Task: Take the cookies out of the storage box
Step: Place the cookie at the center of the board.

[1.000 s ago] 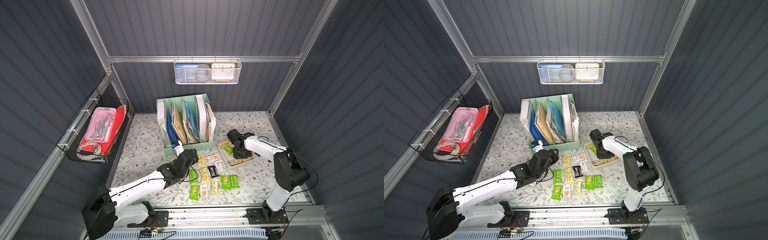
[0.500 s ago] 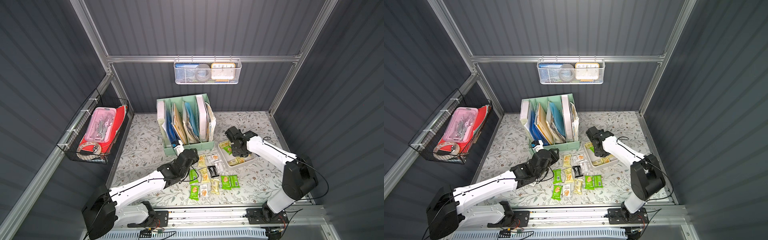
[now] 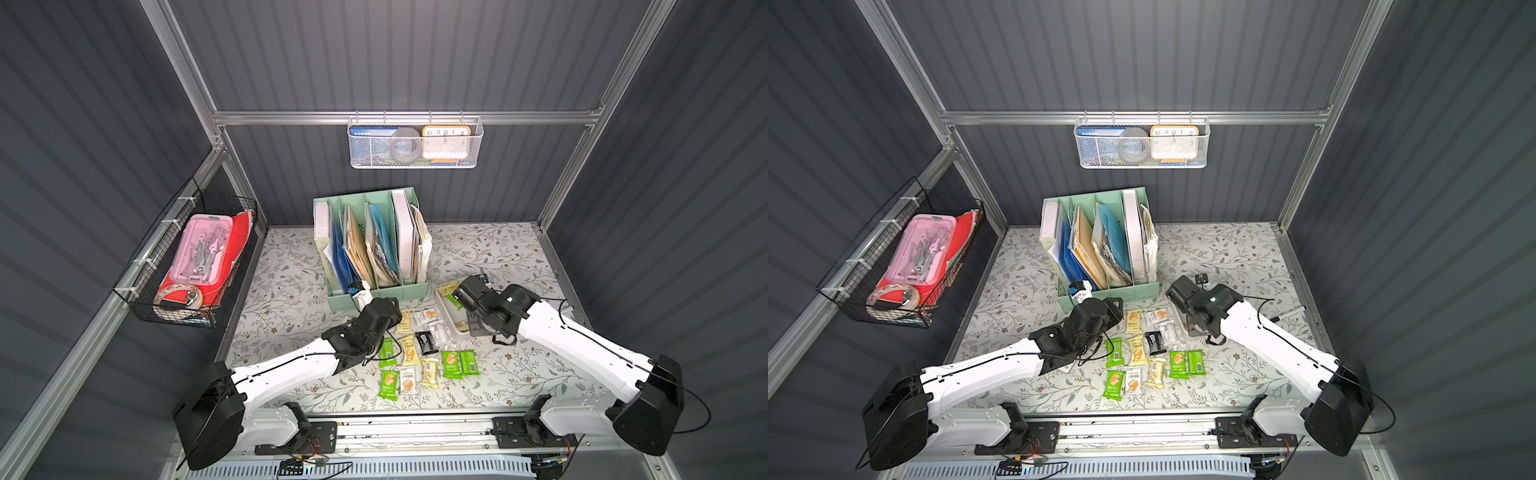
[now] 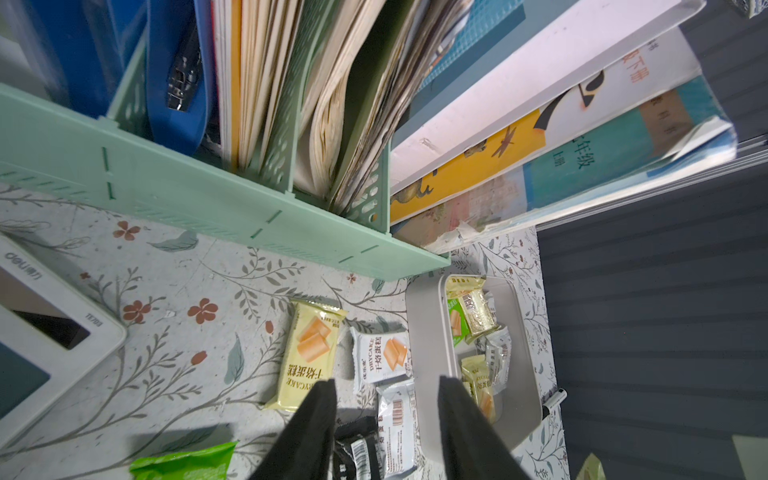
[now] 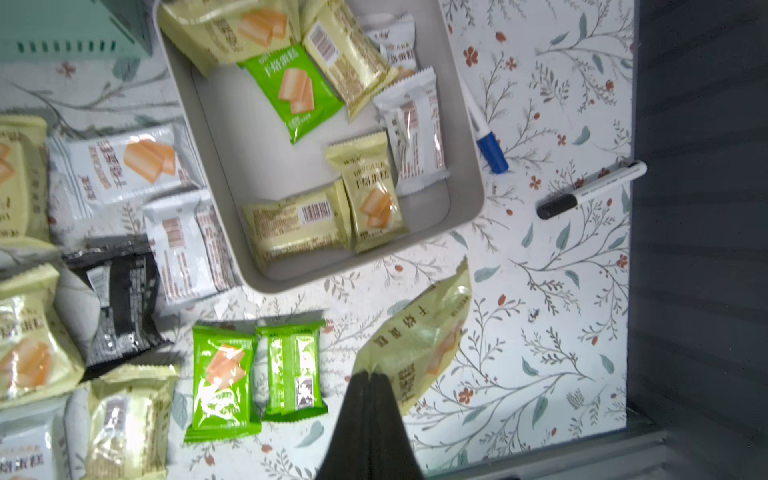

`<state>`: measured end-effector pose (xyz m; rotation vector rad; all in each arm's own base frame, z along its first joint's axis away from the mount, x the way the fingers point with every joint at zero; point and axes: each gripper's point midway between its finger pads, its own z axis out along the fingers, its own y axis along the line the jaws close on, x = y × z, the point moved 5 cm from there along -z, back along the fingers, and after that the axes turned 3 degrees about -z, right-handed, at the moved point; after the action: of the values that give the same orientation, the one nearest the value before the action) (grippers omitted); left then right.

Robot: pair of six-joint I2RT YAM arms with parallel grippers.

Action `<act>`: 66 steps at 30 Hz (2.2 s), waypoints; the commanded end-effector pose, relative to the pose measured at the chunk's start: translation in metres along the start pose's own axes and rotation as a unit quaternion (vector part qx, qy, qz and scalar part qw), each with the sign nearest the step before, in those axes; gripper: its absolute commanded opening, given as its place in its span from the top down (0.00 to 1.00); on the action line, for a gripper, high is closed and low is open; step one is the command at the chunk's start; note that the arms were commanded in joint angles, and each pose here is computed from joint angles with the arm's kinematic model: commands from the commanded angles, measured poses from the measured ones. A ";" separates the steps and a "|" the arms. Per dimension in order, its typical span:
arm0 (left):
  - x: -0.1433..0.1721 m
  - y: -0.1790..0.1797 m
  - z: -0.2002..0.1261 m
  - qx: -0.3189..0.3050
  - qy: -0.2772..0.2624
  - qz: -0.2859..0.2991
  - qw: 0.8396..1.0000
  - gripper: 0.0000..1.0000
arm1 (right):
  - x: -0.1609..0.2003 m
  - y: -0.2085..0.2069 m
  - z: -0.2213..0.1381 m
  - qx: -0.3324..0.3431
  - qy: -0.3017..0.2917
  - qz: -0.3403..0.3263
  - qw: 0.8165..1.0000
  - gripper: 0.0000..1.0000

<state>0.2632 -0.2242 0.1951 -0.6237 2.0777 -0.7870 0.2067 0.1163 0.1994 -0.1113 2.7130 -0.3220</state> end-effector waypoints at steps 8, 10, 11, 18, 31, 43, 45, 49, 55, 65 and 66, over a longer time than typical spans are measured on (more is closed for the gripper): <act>0.003 0.001 0.002 0.016 0.009 -0.029 0.999 0.55 | 0.057 0.024 0.043 -0.031 0.091 0.021 0.995 1.00; 0.004 0.002 0.002 0.017 0.012 -0.030 0.999 0.55 | 0.058 0.028 0.051 -0.022 0.100 0.017 0.995 1.00; 0.004 0.003 0.002 0.016 0.012 -0.028 0.999 0.55 | 0.058 0.029 0.054 -0.016 0.105 0.012 0.994 1.00; 0.006 0.005 0.003 0.013 0.015 -0.032 0.999 0.55 | 0.054 0.033 0.075 0.016 0.109 -0.003 0.994 1.00; 0.000 0.011 -0.002 0.014 -0.005 -0.054 0.998 0.58 | 0.056 0.035 0.088 0.032 0.125 -0.013 0.992 0.80; -0.005 0.020 -0.003 0.004 -0.034 -0.088 0.996 0.59 | 0.018 0.038 0.022 -0.093 0.036 0.003 0.995 0.48; -0.009 0.026 -0.006 -0.004 -0.051 -0.101 0.994 0.59 | 0.003 0.039 0.011 -0.121 -0.010 0.012 0.993 0.45; -0.017 0.036 -0.015 -0.014 -0.080 -0.128 0.988 0.59 | -0.027 0.037 0.005 -0.166 -0.042 0.051 0.984 0.43; -0.022 0.045 -0.023 -0.030 -0.096 -0.127 0.987 0.58 | -0.070 0.038 0.002 -0.202 -0.076 0.047 0.975 0.43; -0.020 0.053 -0.027 -0.035 -0.091 -0.124 0.987 0.58 | -0.101 0.031 0.046 -0.163 -0.044 0.026 0.985 0.40; -0.020 0.054 -0.027 -0.035 -0.092 -0.125 0.987 0.58 | -0.103 0.031 0.051 -0.162 -0.037 0.025 0.986 0.40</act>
<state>0.2463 -0.1760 0.1842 -0.9499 1.8936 -0.8063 0.3122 0.1478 0.1892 -0.0875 2.6507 0.1498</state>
